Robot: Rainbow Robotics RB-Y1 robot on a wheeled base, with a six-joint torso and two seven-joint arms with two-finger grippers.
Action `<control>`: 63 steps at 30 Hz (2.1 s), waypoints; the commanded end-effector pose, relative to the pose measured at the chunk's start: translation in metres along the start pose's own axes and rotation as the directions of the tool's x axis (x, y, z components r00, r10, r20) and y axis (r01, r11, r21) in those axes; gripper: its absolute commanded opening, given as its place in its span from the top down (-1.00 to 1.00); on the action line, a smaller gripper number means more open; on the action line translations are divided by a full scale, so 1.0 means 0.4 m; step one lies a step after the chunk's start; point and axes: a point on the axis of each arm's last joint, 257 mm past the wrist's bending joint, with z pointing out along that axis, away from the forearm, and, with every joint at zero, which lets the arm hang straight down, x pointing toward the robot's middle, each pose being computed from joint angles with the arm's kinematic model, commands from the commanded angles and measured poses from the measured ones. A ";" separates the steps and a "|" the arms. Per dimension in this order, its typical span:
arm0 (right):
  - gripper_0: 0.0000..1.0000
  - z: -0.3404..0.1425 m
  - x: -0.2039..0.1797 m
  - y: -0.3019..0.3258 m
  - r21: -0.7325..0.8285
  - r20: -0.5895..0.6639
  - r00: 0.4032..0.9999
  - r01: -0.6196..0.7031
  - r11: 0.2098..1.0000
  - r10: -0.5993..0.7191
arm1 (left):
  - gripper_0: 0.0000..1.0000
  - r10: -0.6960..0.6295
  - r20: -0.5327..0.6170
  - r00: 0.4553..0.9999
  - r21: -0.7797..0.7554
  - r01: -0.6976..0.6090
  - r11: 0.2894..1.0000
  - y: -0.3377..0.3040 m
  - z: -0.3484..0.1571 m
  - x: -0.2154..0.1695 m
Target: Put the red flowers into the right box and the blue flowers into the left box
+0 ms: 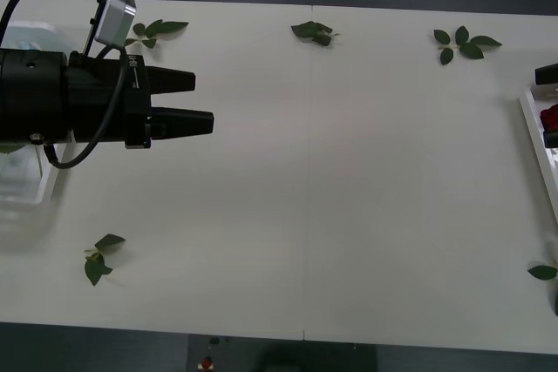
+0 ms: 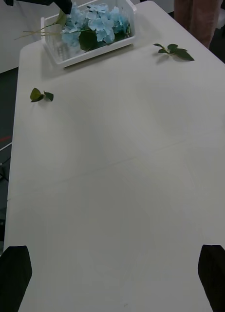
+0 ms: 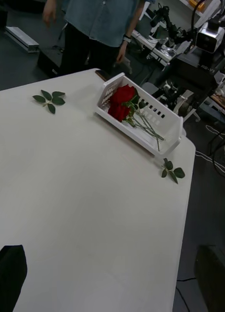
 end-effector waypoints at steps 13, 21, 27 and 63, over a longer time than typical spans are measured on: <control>-1.00 -0.032 -0.034 -0.015 0.028 0.003 0.999 0.048 0.998 -0.049 | -1.00 -0.005 -0.029 1.000 0.126 0.009 0.992 -0.126 0.016 0.055; -1.00 -0.032 -0.034 -0.015 0.028 0.003 0.999 0.048 0.998 -0.049 | -1.00 -0.007 -0.029 1.000 0.128 0.011 0.992 -0.127 0.017 0.055; -1.00 -0.032 -0.034 -0.015 0.028 0.003 0.999 0.048 0.998 -0.049 | -1.00 -0.007 -0.029 1.000 0.128 0.011 0.992 -0.127 0.017 0.055; -1.00 -0.032 -0.034 -0.015 0.028 0.003 0.999 0.048 0.998 -0.049 | -1.00 -0.007 -0.029 1.000 0.128 0.011 0.992 -0.127 0.017 0.055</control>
